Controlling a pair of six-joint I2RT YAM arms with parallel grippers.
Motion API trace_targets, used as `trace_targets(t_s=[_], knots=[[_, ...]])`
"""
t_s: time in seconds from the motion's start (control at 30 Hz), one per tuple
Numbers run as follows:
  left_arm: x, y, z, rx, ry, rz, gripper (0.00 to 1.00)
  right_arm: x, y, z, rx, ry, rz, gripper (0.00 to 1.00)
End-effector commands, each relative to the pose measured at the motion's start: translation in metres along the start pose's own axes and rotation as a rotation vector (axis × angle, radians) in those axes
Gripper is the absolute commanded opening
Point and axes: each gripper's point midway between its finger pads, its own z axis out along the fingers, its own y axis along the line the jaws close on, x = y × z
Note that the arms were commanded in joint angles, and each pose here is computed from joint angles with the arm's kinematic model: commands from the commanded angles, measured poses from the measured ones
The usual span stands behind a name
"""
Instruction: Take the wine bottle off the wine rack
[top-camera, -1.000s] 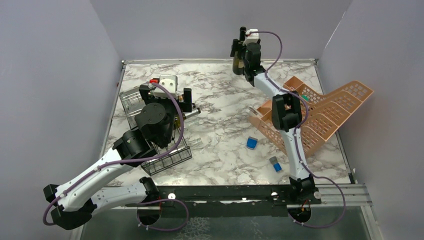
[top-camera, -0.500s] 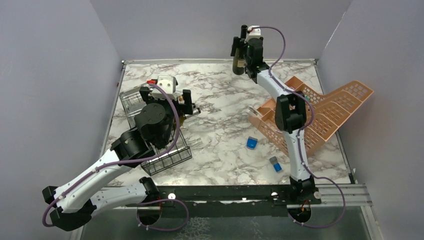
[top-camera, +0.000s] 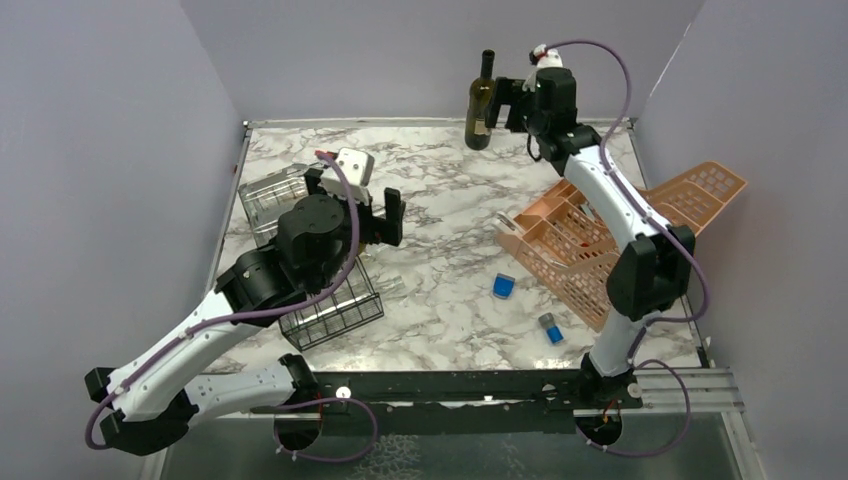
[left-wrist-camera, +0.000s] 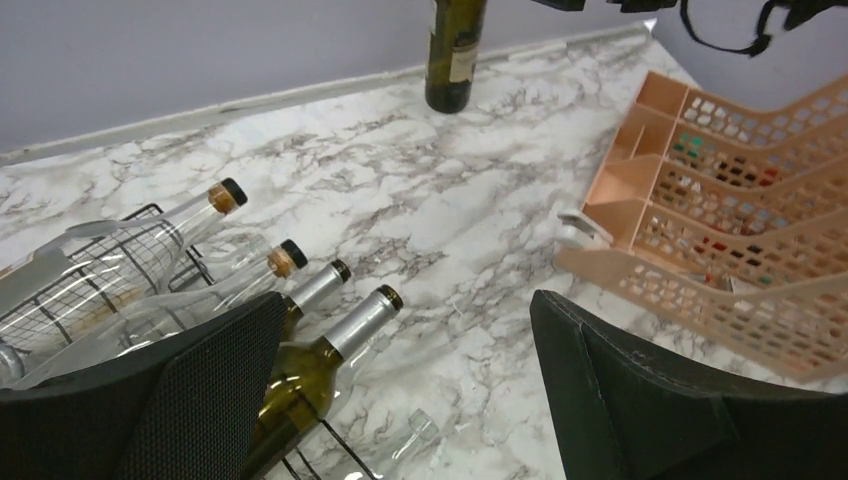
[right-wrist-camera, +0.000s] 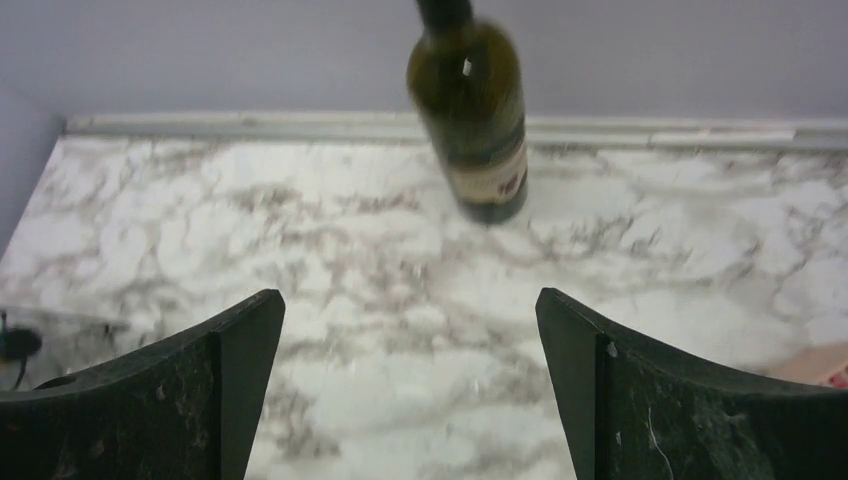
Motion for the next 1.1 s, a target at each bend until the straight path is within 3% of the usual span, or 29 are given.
trace_targets(t_s=[0.0,0.2,0.37,0.57,0.73,0.97,1.07], knots=[[0.042,-0.020,0.007,0.097,0.213,0.133,0.99,0.076,0.024,-0.060,-0.208,0.267,0.044,1.00],[0.089,-0.021,0.037,0.088,0.452,0.374,0.99,0.116,0.046,-0.140,-0.410,0.356,0.124,1.00],[0.115,-0.002,0.070,0.029,0.581,0.451,0.99,0.120,0.052,-0.184,-0.489,0.340,0.130,0.99],[0.158,0.026,0.103,-0.096,0.760,0.637,0.88,0.111,0.054,-0.223,-0.537,0.282,0.100,1.00],[0.189,0.037,0.112,-0.141,0.880,0.754,0.81,0.106,0.043,-0.243,-0.498,0.219,0.069,0.99],[0.197,0.054,0.106,-0.210,0.915,0.817,0.78,0.113,0.035,-0.248,-0.461,0.209,0.049,0.99],[0.206,0.068,0.101,-0.259,0.952,0.897,0.72,0.115,0.035,-0.247,-0.448,0.212,0.038,1.00]])
